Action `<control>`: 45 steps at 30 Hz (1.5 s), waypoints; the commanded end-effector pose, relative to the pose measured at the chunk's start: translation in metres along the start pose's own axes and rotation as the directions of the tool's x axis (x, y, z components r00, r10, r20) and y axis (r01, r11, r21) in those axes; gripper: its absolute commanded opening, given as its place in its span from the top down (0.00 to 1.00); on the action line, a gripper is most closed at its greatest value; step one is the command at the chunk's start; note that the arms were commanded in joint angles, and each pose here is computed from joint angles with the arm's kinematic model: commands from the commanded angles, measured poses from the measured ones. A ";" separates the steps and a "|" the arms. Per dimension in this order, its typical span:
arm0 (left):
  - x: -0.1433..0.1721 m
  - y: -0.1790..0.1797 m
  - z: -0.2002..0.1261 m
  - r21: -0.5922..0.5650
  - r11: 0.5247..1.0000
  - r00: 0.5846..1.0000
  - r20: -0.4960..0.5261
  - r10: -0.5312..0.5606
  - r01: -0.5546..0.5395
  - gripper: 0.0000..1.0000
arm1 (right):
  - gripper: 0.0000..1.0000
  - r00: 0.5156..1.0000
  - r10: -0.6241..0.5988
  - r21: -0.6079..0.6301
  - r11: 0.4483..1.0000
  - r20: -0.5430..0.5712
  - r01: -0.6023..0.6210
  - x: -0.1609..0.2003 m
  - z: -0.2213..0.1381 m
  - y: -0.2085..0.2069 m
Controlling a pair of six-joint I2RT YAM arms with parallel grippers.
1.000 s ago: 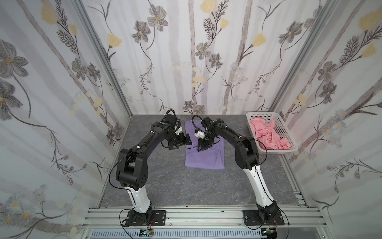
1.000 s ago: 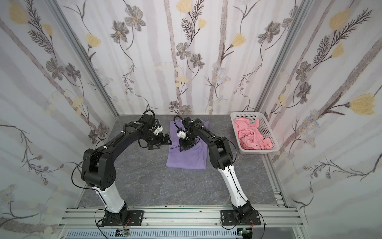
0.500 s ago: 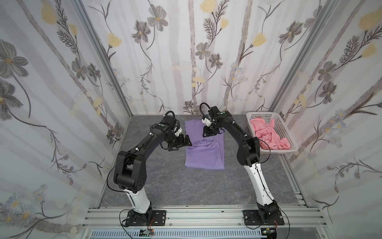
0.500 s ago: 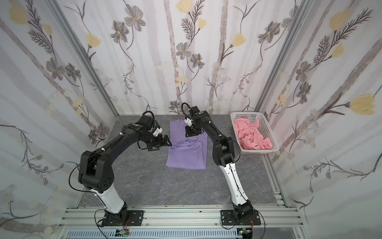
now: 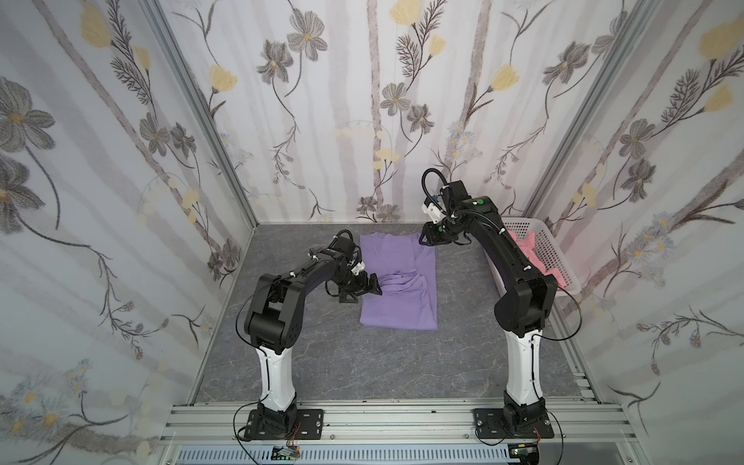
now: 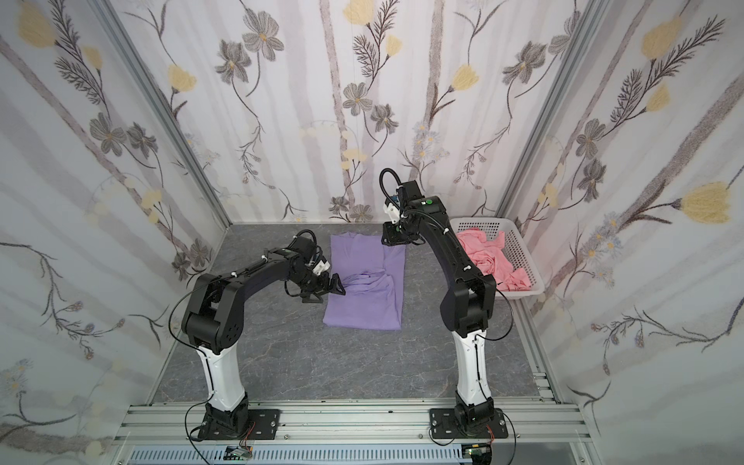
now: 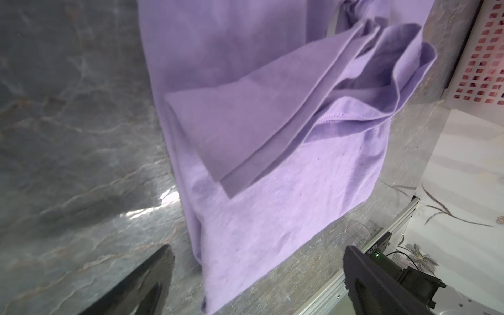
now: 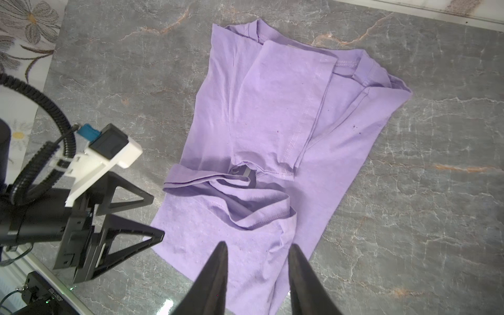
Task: Fold and stack t-shirts
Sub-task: Smooth out the T-shirt at the center of the board.
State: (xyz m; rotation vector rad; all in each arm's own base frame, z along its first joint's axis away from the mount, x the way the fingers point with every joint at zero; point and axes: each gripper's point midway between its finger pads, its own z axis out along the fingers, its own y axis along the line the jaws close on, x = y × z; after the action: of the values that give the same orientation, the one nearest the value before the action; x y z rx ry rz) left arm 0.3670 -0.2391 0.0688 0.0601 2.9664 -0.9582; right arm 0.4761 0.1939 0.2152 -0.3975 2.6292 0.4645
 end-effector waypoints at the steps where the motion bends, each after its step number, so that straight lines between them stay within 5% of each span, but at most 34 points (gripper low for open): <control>1: -0.014 -0.010 0.003 0.036 0.999 1.000 0.010 0.027 -0.028 0.00 | 0.63 1.000 -0.007 0.026 1.000 -0.025 0.007 0.012 -0.004 -0.006; 25: -0.014 -0.030 0.015 0.067 0.997 0.995 -0.081 0.052 -0.047 0.00 | 0.63 0.994 0.025 0.015 1.000 -0.107 -0.023 0.043 0.011 -0.009; 40: -0.138 -0.067 -0.001 0.040 0.980 0.976 0.113 0.188 -0.193 0.00 | 0.63 0.991 0.040 0.005 0.999 -0.131 -0.040 0.055 0.013 -0.006; 45: -0.145 -0.052 -0.005 -0.002 0.987 0.980 0.127 0.157 -0.158 0.00 | 0.62 0.989 0.039 0.000 0.999 -0.145 -0.040 0.059 0.016 -0.003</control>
State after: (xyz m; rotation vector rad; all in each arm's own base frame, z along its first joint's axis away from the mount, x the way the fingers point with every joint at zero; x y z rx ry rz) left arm 0.5181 -0.2952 0.1182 0.2511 2.7202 -0.9806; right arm 0.4319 0.1797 0.1698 -0.4028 2.7974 0.4277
